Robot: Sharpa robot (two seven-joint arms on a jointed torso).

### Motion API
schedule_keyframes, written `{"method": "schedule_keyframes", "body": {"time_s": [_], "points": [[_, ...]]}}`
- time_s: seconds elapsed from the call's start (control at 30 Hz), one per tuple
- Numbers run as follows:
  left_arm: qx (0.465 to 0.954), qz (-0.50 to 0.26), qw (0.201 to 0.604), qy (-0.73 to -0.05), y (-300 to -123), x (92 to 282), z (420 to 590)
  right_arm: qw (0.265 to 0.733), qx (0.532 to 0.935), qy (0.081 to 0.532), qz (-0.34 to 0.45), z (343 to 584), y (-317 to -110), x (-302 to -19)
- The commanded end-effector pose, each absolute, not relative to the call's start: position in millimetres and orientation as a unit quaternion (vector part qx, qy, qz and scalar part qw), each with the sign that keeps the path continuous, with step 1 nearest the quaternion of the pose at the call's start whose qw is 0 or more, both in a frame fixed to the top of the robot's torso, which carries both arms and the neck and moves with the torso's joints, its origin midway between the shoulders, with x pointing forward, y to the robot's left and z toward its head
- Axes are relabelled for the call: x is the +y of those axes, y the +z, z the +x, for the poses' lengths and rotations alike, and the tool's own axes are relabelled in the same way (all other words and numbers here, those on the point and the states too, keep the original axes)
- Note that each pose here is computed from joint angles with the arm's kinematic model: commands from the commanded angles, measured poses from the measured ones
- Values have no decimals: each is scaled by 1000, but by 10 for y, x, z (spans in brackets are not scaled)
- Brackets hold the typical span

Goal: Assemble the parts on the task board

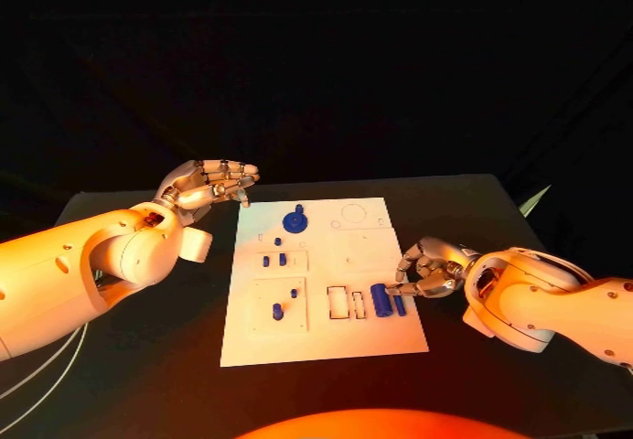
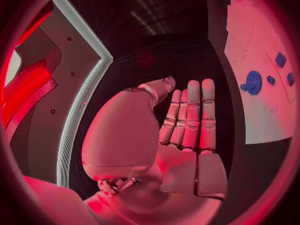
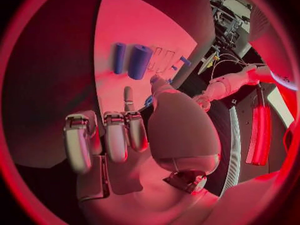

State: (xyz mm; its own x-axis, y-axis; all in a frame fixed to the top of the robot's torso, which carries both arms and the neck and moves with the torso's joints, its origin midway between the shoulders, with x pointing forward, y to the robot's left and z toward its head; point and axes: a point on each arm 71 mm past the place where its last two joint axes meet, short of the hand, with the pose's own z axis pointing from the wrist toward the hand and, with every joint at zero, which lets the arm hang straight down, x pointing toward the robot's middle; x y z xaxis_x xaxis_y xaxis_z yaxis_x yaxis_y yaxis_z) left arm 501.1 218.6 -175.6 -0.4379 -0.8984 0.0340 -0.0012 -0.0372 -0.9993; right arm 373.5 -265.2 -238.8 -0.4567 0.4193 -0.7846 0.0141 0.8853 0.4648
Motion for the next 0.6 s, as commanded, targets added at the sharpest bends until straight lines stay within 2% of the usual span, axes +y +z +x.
{"method": "schedule_keyframes", "body": {"time_s": [0.03,0.6], "points": [[587,-379,359,-619,-1746,2161,5000,511,835,174,110,3721,-2428,-2631],[588,-380,358,-618,-1748,2184,4997,499,842,177,99,3682,-2592,-2472]]}}
